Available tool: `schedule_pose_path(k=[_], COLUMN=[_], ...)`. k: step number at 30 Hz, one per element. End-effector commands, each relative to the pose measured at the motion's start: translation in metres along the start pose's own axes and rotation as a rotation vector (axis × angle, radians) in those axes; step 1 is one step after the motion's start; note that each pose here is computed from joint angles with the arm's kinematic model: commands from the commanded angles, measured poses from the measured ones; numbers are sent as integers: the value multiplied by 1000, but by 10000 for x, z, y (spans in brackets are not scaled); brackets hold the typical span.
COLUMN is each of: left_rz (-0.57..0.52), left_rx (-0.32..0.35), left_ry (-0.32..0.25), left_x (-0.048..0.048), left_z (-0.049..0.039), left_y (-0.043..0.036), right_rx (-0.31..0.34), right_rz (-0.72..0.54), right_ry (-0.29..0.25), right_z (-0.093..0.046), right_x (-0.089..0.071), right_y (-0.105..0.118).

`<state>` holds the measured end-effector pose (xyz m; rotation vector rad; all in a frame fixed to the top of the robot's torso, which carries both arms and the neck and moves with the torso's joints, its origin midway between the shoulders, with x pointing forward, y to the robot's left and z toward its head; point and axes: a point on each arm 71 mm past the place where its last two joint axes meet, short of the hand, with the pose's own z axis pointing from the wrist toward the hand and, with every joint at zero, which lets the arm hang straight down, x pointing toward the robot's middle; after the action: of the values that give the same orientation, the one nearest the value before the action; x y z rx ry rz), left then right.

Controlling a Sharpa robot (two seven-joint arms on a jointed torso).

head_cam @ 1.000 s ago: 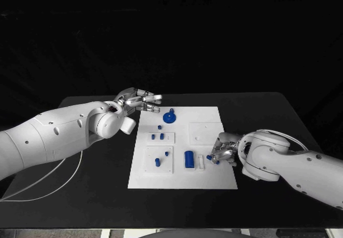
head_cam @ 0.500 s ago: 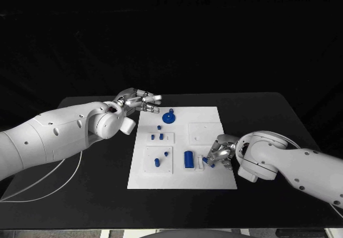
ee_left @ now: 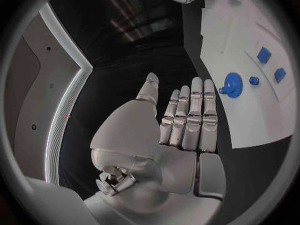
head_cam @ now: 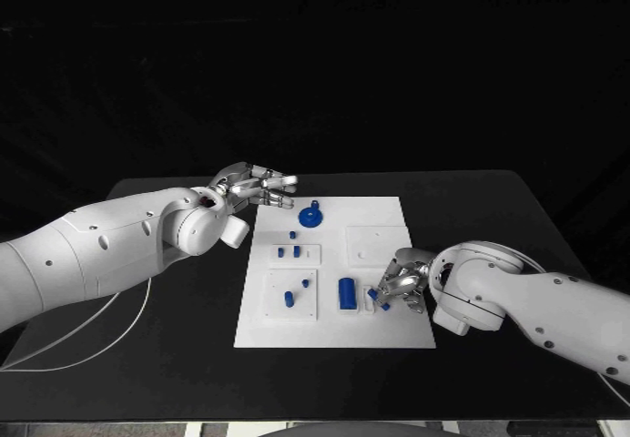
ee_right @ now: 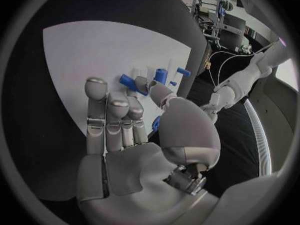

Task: Assemble the parts on the task board

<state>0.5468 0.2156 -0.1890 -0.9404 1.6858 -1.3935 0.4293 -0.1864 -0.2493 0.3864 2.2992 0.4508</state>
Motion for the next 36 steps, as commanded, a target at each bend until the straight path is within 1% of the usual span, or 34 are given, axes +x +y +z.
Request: schedule_pose_path(k=[1, 20, 29, 36], left_rz=[-1, 2, 2, 3], left_rx=[7, 3, 1, 1], left_ry=[18, 22, 22, 22], left_x=[28, 40, 37, 36], left_z=[7, 13, 11, 10], left_y=[-12, -10, -8, -7], right_rx=[33, 34, 42, 38], right_rz=[-28, -75, -99, -112], right_ry=[-18, -8, 12, 12], right_z=[13, 80, 84, 71], right_x=[5, 62, 79, 83], right_y=[-25, 29, 17, 24])
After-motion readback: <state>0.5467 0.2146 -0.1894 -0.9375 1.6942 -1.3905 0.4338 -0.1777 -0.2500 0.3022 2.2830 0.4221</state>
